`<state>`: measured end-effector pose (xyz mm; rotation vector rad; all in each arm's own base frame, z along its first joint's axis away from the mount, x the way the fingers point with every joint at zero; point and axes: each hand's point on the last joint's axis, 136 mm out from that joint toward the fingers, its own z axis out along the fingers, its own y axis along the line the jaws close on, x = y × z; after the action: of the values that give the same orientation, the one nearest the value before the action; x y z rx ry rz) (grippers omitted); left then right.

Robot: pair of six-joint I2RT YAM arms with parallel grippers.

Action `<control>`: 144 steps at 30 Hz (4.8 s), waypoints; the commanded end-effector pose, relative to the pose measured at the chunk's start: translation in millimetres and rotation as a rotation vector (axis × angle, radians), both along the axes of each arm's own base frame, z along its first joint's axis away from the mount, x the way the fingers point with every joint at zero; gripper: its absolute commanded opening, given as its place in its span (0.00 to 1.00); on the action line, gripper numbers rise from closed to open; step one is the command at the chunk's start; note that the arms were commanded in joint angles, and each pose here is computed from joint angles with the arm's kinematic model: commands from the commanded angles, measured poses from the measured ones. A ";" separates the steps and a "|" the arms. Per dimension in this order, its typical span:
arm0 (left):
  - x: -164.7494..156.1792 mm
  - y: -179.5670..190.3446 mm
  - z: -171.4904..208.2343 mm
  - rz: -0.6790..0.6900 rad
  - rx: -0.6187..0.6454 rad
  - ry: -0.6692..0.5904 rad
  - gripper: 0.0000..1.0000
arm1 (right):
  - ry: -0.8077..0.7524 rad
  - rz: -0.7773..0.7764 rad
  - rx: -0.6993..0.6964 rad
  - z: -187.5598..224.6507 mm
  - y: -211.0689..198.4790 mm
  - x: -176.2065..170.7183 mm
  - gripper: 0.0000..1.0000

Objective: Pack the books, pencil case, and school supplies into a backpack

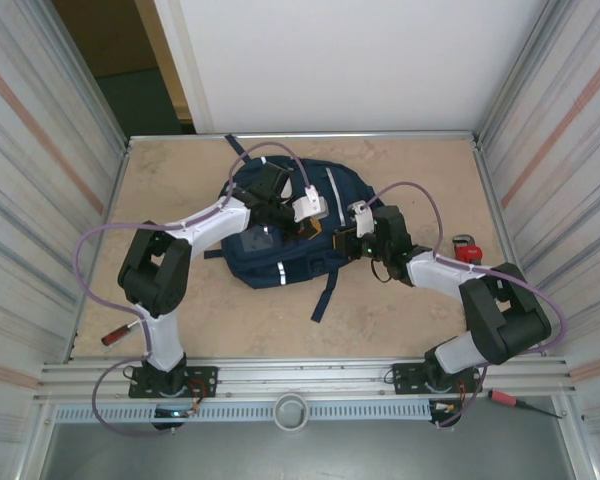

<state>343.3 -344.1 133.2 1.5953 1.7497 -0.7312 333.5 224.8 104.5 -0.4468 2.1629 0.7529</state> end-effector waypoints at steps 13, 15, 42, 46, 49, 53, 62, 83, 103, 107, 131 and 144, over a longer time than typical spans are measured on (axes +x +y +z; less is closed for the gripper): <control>8.7 87.0 4.3 0.098 0.149 -0.217 0.00 | 0.097 -0.371 -0.218 -14.4 -78.3 3.0 0.00; 18.1 103.3 -0.3 0.145 0.189 -0.281 0.00 | 0.102 -0.316 -0.197 -9.2 -66.7 4.2 0.00; -39.3 43.4 30.9 -0.043 -0.009 -0.360 0.01 | 0.009 -0.045 -0.068 48.8 12.9 -43.6 0.00; -49.1 67.4 45.3 -0.063 -0.158 -0.352 0.01 | 0.102 -0.174 -0.134 37.4 -27.4 -28.2 0.00; -44.0 86.6 46.4 -0.026 -0.181 -0.353 0.01 | 0.120 -0.172 -0.158 36.1 -35.8 -23.8 0.00; -30.2 105.6 36.3 0.035 -0.149 -0.351 0.01 | 0.086 -0.019 -0.119 47.2 -16.4 -31.4 0.00; -27.9 104.3 32.0 0.043 -0.158 -0.328 0.02 | 0.060 0.056 -0.063 61.1 6.6 -38.3 0.00; -65.5 53.4 37.4 0.073 0.007 -0.240 0.69 | 0.048 0.032 -0.008 70.3 50.3 -44.0 0.00; -50.4 117.6 42.0 0.113 -0.078 -0.222 0.00 | 0.061 -0.155 -0.173 41.2 -0.8 -21.6 0.00; -42.8 141.9 30.8 0.200 -0.063 -0.221 0.00 | 0.063 -0.140 -0.166 43.3 4.0 -8.3 0.00; -41.0 68.4 23.3 0.117 0.103 -0.194 0.34 | -0.002 -0.006 0.035 99.9 60.6 -43.7 0.00; -43.3 131.5 65.1 0.167 -0.217 -0.254 0.00 | 0.017 -0.156 -0.137 62.6 0.2 -7.6 0.00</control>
<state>289.0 -224.9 173.6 1.3766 1.6533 -0.6379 313.1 252.4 165.2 -0.3844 2.2479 0.6583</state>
